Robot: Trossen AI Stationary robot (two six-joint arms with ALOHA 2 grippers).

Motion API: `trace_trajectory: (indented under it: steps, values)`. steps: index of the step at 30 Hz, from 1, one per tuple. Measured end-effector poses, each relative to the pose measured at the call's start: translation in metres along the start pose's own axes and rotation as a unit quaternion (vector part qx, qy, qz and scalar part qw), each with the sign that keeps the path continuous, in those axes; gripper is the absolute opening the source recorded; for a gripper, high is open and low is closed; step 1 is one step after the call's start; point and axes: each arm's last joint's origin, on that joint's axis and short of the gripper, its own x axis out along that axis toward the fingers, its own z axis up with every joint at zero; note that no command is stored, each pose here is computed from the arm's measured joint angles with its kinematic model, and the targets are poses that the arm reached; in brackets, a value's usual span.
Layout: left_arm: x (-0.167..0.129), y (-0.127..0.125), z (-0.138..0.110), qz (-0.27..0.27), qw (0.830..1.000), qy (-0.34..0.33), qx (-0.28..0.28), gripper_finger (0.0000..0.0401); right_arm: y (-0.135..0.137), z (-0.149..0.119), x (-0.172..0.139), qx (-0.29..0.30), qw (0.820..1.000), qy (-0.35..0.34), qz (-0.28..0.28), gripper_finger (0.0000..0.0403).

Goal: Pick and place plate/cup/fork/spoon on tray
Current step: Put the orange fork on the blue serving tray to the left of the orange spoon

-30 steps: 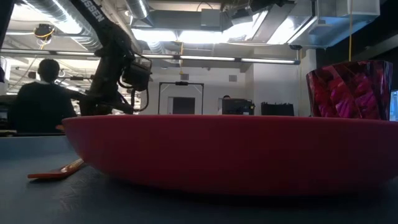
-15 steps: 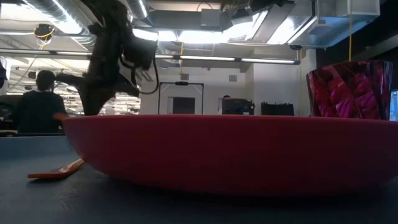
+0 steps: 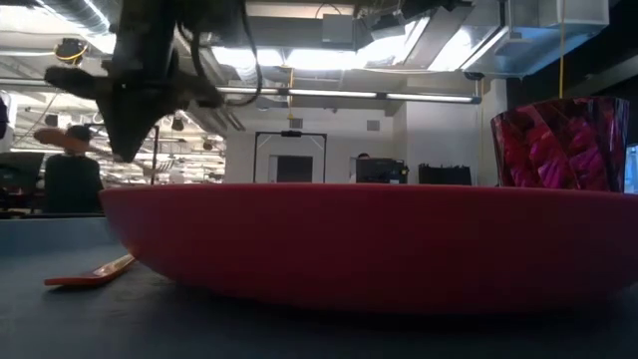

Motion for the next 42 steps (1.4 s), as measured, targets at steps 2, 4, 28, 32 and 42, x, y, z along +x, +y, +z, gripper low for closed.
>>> trace_trajectory:
  steps: [2,4,28,32,42]
  values:
    - [-0.005,-0.006,-0.013,-0.012,1.000,0.000,-0.002,0.0000,0.000,0.000,0.000,0.000,1.000,0.000,0.000,0.0090]
    - [-0.008,-0.010,-0.027,-0.019,1.000,0.001,0.000,0.0000,0.000,0.000,0.000,0.000,1.000,0.000,0.000,0.0090]
    - [0.059,-0.058,-0.122,-0.035,0.994,0.106,0.006,0.0000,0.000,0.000,0.000,0.000,1.000,0.000,0.000,0.0090]
    - [0.065,-0.062,-0.124,-0.042,0.993,0.109,0.010,0.0000,0.000,0.000,0.000,0.000,1.000,0.000,-0.001,0.0090]
    - [0.065,-0.062,-0.124,-0.040,0.993,0.109,0.009,0.0036,0.000,0.000,0.000,0.000,1.000,0.000,-0.001,0.0090]
